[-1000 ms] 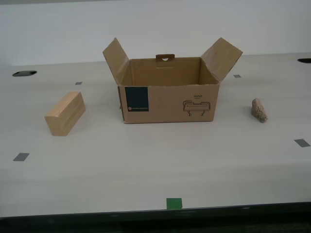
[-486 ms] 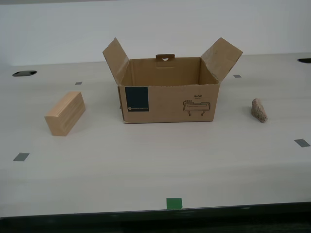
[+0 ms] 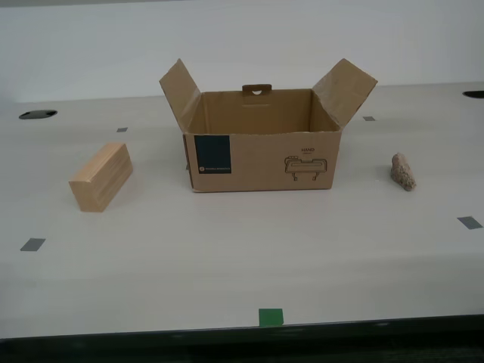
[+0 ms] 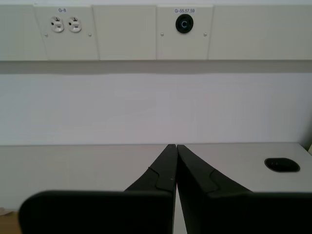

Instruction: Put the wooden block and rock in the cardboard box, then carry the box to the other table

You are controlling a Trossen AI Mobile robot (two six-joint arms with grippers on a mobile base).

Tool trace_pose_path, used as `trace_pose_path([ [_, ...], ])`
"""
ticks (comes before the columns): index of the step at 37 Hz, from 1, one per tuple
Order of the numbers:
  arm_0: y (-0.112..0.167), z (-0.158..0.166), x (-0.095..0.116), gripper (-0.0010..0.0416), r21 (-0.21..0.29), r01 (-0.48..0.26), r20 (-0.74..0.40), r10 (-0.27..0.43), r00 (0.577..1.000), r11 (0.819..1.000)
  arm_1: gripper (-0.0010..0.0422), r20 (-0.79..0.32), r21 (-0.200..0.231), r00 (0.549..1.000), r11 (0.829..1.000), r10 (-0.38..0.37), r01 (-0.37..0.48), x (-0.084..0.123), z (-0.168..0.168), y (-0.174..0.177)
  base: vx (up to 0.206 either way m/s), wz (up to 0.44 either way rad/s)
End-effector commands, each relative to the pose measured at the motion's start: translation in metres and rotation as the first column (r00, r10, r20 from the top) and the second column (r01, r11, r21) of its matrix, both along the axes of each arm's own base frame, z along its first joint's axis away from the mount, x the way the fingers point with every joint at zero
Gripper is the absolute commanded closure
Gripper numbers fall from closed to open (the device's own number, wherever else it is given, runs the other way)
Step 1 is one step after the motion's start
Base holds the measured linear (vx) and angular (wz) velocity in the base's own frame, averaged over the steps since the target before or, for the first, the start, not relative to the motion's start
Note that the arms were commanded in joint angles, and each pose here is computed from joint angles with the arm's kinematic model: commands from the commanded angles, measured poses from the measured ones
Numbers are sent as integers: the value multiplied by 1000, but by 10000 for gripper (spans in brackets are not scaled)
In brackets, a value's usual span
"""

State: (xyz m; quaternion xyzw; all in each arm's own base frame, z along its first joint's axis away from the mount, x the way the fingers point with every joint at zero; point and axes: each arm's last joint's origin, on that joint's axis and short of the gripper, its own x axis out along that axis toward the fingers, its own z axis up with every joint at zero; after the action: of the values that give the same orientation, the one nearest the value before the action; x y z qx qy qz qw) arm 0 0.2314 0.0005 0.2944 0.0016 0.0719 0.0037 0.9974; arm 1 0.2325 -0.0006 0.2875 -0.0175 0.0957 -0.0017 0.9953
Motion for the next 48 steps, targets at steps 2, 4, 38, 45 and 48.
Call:
trace_pose_path([
  [2,0,10,0,406,3,0,-40,0,999,1000,412,-68,-2,998,1000,-3,3,0,9,0,0,0],
  [4,0,14,0,406,4,0,-61,0,998,1000,412,-97,-2,995,1000,-3,3,-1,13,0,0,0],
  [38,0,115,-57,406,40,24,-469,-3,883,999,412,-426,-104,897,992,-115,78,-36,88,-5,0,0],
  [45,2,125,-68,406,69,-1,-514,37,857,998,412,-536,-78,835,992,-124,97,-36,105,-5,0,0],
  [48,3,128,-72,406,104,-38,-528,87,844,994,412,-589,-59,798,991,-131,120,-33,109,-5,0,0],
])
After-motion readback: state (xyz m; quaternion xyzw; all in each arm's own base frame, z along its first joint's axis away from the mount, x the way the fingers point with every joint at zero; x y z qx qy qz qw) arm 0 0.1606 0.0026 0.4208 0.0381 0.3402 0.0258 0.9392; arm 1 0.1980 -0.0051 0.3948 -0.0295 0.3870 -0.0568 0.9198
